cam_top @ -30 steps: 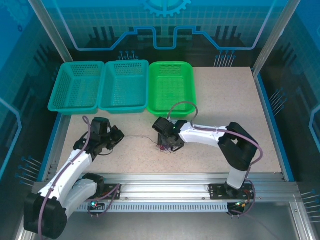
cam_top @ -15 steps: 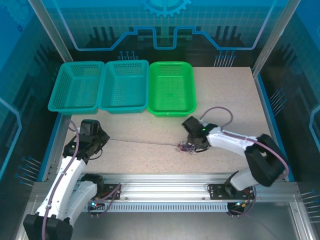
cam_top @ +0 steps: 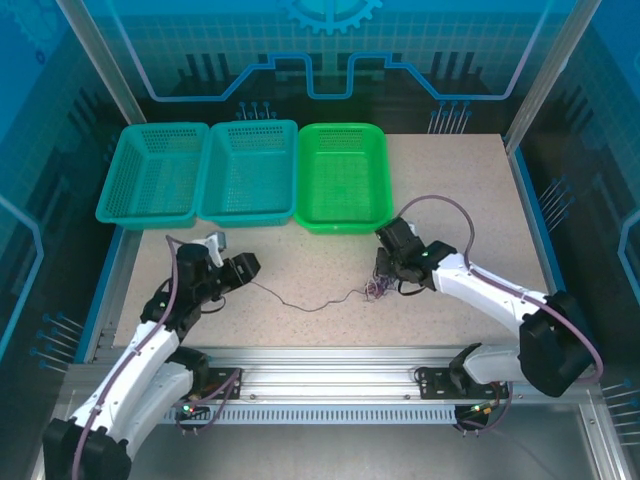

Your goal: Untangle the cables

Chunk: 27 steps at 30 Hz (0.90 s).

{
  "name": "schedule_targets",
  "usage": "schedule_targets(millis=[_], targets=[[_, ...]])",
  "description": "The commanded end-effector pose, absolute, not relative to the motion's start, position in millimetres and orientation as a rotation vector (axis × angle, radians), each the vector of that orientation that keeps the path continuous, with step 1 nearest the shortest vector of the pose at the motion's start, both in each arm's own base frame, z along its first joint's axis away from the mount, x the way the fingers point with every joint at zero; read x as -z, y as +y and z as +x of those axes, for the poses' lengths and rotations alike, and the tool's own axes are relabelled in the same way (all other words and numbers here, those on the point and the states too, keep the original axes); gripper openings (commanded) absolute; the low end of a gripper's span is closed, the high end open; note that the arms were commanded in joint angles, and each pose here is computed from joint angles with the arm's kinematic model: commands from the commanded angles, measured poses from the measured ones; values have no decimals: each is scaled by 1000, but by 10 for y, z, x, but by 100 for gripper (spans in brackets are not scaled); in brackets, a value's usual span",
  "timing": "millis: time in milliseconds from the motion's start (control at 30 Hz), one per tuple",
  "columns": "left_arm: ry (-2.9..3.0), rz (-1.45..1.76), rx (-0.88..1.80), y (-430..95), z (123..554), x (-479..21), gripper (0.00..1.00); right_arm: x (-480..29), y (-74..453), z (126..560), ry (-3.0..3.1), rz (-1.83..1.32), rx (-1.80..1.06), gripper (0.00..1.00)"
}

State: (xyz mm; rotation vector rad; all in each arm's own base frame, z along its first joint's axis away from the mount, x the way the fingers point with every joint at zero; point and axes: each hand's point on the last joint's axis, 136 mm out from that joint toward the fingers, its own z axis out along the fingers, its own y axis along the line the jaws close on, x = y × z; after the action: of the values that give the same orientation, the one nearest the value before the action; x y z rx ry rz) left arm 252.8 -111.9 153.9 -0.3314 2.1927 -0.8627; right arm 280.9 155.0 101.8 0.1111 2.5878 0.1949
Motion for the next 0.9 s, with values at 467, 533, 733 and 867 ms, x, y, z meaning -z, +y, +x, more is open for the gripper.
schedule_targets(millis=[467, 533, 733, 867], targets=[[1754, 1038, 733, -3057, 2068, -1734, 77, -2089, 2150, 2716, 2430, -276, -587, 0], [1754, 1045, 719, -3209, 2145, -1642, 78, -2128, 2202, 2681, 2421, -301, -606, 0], [1740, 905, 678, -3370, 2457, -1592, 42, -2076, 2072, 2676, 2445, -234, -507, 0], [1808, 766, 564, -3153, 2627, -1550, 0, -1928, 1627, 2741, 2479, 17, -365, 0]])
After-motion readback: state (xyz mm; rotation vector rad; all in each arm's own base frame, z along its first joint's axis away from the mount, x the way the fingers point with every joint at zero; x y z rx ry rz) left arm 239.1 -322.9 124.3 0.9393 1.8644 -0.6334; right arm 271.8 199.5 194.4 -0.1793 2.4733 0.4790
